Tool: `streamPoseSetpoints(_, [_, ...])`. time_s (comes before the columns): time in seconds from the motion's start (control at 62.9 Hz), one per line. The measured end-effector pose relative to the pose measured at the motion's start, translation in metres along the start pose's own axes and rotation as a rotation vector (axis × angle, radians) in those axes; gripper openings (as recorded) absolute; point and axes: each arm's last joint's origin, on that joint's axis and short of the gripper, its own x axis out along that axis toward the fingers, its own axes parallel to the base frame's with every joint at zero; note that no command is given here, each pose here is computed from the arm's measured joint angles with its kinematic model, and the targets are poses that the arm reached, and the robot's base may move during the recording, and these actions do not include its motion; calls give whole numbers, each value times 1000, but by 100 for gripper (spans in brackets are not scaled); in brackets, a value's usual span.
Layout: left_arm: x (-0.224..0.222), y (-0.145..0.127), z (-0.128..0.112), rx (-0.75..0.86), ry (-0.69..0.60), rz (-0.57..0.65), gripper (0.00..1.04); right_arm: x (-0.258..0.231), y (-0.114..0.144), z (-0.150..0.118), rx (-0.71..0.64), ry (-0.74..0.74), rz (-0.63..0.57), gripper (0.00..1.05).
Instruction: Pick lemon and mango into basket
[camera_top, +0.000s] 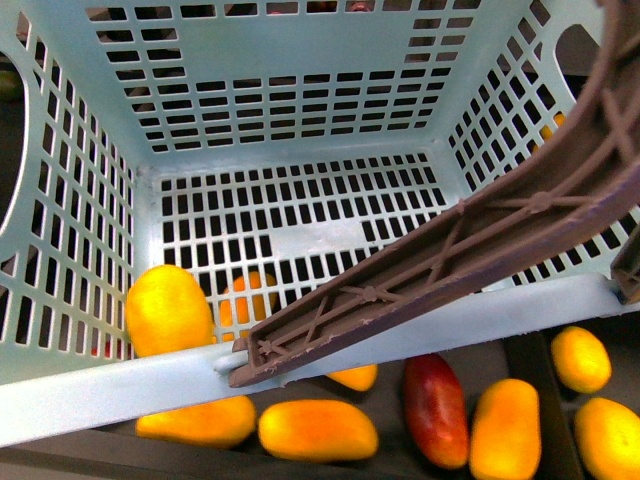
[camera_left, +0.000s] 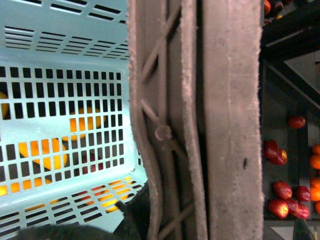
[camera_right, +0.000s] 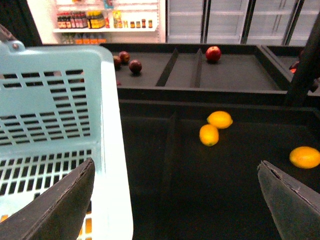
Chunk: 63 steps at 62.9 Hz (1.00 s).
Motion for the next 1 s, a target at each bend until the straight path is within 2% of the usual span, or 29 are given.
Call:
streamPoseSetpoints(0.763, [0, 3, 5, -4, -19, 14, 14, 0, 0, 0, -1, 2, 7, 96])
streamPoseSetpoints(0.81, [0, 3, 5, 0, -18, 13, 14, 3, 1, -1, 29, 82, -73, 96])
streamPoseSetpoints(0.906, [0, 2, 3, -1, -8, 5, 14, 15, -6, 3, 44, 380, -374, 96])
streamPoseSetpoints(1.001, [0, 0, 1, 5, 5, -5, 14, 23, -18, -10, 31, 519, -430, 96])
